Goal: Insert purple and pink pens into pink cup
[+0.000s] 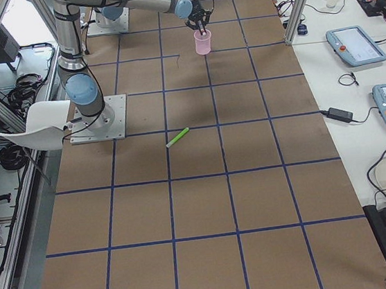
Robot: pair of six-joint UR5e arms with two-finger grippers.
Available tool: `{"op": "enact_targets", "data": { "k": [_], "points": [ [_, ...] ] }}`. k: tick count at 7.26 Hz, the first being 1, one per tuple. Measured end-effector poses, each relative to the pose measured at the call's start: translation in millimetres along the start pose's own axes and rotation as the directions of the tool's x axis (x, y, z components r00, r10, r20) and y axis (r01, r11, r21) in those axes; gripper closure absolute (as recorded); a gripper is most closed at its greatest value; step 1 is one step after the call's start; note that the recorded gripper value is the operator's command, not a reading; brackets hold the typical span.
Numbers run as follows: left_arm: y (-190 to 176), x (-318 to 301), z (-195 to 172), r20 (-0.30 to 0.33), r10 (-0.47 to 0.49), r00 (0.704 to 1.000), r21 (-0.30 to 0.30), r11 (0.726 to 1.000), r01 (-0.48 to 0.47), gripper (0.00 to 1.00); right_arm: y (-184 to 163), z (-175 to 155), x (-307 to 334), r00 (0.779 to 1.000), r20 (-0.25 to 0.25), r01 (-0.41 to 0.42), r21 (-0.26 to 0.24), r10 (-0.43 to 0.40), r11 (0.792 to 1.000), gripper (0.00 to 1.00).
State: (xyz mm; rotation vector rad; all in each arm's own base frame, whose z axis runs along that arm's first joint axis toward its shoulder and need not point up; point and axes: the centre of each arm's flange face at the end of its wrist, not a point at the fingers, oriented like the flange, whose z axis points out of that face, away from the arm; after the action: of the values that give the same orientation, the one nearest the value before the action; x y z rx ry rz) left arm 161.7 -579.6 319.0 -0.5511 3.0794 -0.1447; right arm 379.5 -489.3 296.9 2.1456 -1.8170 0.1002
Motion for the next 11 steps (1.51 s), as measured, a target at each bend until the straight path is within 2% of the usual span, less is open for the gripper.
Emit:
{"op": "enact_targets", "data": {
  "k": [1,4,6,7,9,11],
  "points": [
    [0,0,0,-0.001,0.0,1.0,0.001,1.0,0.0,1.0,-1,2,-1,1.0,0.006,0.006,-0.002,-0.006,1.0,0.0],
    [1,1,-2,-0.001,0.003,1.0,0.003,1.0,-0.003,1.0,-2,3,0,1.0,0.01,0.006,-0.001,-0.006,1.0,0.0],
    [0,3,-3,-0.001,0.005,1.0,0.007,1.0,-0.005,1.0,18,-9,8,0.999,-0.004,-0.031,0.009,0.031,0.999,0.0],
    [0,12,-6,0.002,0.018,1.0,0.015,1.0,-0.018,1.0,43,-25,14,0.997,-0.014,-0.074,0.022,0.074,0.997,0.0],
    [5,63,-27,0.001,0.05,0.999,0.062,0.997,-0.05,1.0,113,-70,22,0.983,-0.014,-0.184,0.041,0.184,0.982,0.0],
    [16,135,-53,-0.02,0.047,0.999,0.125,0.991,-0.044,1.0,194,-118,13,0.949,0.015,-0.314,0.046,0.313,0.948,0.0]
  ]
}}
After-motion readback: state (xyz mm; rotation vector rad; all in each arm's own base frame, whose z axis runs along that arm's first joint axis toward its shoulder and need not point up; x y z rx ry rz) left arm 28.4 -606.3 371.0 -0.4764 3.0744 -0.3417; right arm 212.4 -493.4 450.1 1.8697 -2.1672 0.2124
